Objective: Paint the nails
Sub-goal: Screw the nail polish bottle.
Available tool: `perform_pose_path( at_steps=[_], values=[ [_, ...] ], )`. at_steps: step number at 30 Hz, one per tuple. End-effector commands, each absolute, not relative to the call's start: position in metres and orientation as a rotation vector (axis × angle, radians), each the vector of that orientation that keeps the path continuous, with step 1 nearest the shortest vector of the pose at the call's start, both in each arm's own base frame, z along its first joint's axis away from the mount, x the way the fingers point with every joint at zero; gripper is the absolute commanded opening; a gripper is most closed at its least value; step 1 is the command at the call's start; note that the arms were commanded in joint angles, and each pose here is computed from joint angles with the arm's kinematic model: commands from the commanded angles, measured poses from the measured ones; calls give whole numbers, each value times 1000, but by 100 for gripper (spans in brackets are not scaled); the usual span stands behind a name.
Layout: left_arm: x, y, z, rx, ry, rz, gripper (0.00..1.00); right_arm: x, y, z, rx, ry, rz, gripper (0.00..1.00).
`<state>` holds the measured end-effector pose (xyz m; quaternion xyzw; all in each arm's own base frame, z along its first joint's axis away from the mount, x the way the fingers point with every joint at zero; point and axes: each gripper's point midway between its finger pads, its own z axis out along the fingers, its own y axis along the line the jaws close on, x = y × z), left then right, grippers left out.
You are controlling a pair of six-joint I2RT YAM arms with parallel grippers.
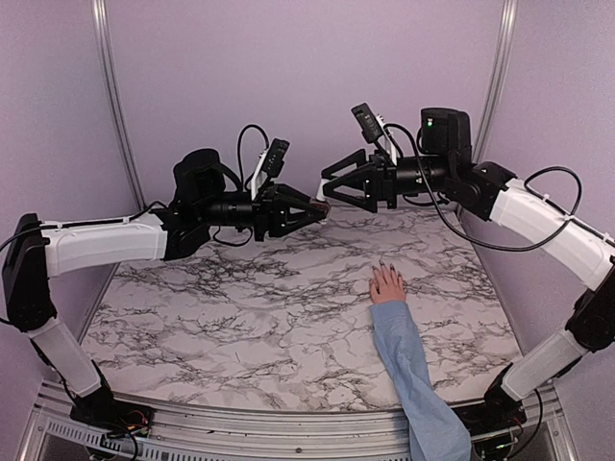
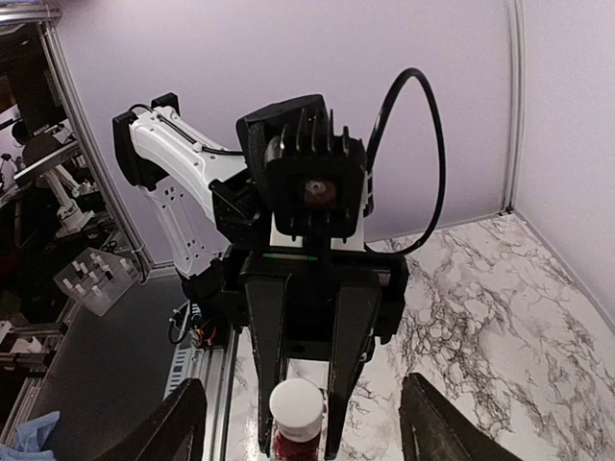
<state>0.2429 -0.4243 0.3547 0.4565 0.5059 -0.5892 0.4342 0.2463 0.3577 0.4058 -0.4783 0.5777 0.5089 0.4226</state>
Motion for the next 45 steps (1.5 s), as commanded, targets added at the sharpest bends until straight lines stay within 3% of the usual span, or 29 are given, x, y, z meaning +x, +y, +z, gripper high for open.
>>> perform_pose_path(
  at_steps=[1,35,45],
  values=[
    [214,-424,388,1237,1123,-1594,0,221,346,444,-1251,1294,1316,66],
    [176,-416,407,1259,1075,-1712,0,180,361,451,-1350,1195,1399,60],
    [175,-415,411,1206,1042,-1740,0,180,367,443,-1361,1200,1435,38]
  ],
)
